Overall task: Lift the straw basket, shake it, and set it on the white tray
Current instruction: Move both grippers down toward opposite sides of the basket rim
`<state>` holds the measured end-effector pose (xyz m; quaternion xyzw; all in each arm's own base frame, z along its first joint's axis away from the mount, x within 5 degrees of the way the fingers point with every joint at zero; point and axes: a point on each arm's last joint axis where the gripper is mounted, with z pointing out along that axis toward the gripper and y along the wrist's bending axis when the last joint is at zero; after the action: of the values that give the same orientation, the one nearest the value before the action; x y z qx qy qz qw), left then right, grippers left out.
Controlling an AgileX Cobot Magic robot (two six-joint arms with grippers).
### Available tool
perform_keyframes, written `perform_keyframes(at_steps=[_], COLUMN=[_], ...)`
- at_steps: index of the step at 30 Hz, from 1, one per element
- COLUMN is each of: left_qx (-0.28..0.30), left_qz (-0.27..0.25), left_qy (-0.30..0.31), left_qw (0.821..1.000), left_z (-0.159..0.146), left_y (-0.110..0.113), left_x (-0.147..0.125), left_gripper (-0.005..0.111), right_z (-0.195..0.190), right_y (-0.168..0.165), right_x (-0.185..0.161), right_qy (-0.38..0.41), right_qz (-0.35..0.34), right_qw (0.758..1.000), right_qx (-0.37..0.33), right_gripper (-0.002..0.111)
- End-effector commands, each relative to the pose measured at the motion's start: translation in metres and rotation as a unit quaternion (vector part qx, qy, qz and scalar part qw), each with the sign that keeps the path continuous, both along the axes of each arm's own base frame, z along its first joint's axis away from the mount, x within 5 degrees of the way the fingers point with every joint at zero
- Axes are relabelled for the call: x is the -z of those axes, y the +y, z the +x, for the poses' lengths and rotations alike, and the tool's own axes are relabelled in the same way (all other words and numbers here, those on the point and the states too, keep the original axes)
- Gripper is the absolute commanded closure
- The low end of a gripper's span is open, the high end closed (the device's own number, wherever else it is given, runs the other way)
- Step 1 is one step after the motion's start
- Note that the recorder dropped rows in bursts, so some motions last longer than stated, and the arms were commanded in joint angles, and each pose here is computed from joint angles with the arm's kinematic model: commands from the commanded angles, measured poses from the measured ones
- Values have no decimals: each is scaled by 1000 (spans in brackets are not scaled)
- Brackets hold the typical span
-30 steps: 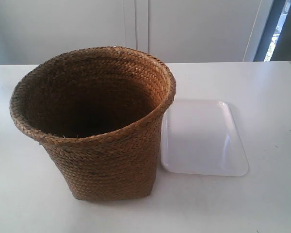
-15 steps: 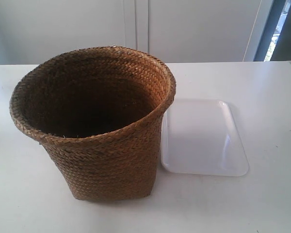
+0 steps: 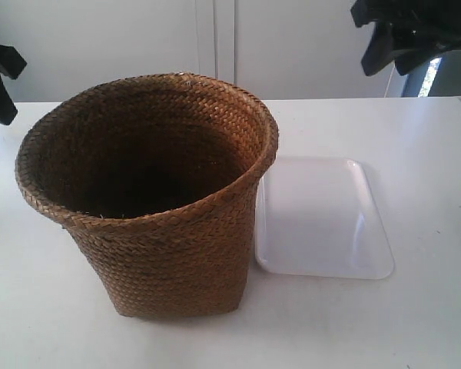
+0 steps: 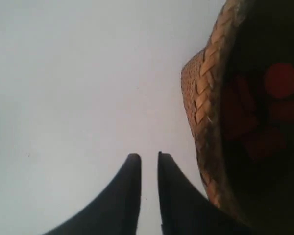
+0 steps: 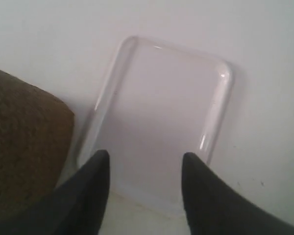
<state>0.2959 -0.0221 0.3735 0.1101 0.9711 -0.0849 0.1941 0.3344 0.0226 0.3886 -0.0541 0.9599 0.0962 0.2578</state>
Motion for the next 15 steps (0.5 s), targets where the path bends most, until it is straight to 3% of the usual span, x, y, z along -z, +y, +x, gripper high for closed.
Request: perform_keyframes(at_steps=[1, 6, 10, 15], left_qx=[4, 5, 8, 11], left_qz=[-13, -52, -63, -70], left_qy=[-10, -20, -21, -19], left_qw=[1000, 998, 998, 997], left_z=[0, 2, 2, 1], left_y=[-2, -8, -10, -12], left_x=[-4, -7, -7, -7], left_gripper=[67, 54, 53, 53], right_z=[0, 4, 9, 14], right_y=[6, 18, 35, 59], right_x=[-4, 1, 10, 24], right_qy=[-7, 7, 23, 44], right_qz=[37, 99, 106, 104], right_qw=[999, 995, 993, 990], right_qx=[-10, -31, -54, -84], right_gripper=[56, 51, 42, 42])
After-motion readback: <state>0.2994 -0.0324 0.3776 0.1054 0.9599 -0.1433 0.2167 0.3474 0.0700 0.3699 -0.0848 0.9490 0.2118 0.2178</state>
